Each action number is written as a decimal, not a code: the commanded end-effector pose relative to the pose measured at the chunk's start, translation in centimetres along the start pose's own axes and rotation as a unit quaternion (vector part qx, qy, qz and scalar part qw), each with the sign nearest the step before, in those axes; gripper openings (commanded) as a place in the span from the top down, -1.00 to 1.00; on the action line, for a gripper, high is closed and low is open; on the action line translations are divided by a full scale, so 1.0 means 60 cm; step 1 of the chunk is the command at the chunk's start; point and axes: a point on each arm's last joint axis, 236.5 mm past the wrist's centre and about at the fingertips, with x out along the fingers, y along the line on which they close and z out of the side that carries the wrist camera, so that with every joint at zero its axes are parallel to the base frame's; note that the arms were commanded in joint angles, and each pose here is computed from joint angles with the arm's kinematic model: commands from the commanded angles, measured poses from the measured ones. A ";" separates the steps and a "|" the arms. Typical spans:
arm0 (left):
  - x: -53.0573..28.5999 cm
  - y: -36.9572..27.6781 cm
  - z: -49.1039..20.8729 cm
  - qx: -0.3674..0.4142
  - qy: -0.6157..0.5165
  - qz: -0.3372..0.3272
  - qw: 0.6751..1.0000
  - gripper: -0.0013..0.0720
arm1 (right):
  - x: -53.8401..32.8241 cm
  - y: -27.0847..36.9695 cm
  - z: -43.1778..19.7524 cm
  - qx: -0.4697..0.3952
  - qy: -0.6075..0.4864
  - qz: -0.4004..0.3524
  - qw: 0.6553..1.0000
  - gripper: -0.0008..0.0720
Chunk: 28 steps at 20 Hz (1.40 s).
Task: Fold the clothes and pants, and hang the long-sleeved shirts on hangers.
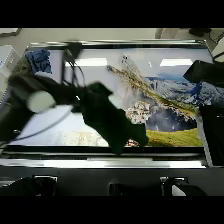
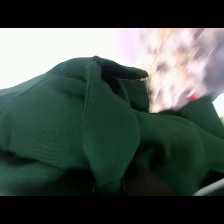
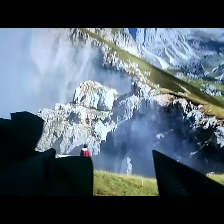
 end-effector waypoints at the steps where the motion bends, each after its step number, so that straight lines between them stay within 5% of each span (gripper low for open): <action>1: 0.138 0.001 -0.194 -0.105 0.140 0.002 0.985 0.88 | 0.043 -0.003 -0.060 0.019 0.078 0.007 0.997 -0.86; 2: 0.162 -0.011 -0.217 -0.148 0.162 -0.023 0.975 0.87 | 0.074 -0.002 -0.082 0.027 0.106 0.016 0.994 -0.86; 3: 0.180 -0.023 -0.220 -0.191 0.168 -0.051 0.966 0.45 | 0.106 0.001 -0.104 0.037 0.131 0.028 0.990 -0.87; 4: 0.188 -0.031 -0.205 -0.223 0.166 -0.078 0.957 -0.48 | 0.140 0.003 -0.130 0.049 0.157 0.038 0.986 -0.87; 5: 0.184 -0.033 -0.177 -0.238 0.156 -0.105 0.953 -0.83 | 0.171 0.002 -0.160 0.057 0.186 0.045 0.980 -0.89; 7: 0.140 -0.002 -0.095 -0.212 0.119 -0.146 0.959 -0.83 | 0.210 -0.006 -0.219 0.066 0.248 0.046 0.966 -0.93; 10: 0.048 0.146 -0.004 -0.178 0.078 -0.108 0.975 -0.82 | 0.245 -0.022 -0.302 0.071 0.322 0.038 0.943 -0.94; 15: 0.065 0.335 -0.113 -0.272 0.153 -0.042 0.949 -0.82 | 0.285 -0.001 -0.414 0.119 0.383 0.068 0.914 -0.94; 22: 0.203 0.250 -0.238 -0.318 0.226 -0.173 0.904 -0.81 | 0.293 0.020 -0.441 0.148 0.394 0.090 0.903 -0.94; 28: 0.231 0.235 -0.242 -0.298 0.224 -0.181 0.910 -0.64 | 0.295 0.020 -0.439 0.149 0.391 0.088 0.904 -0.94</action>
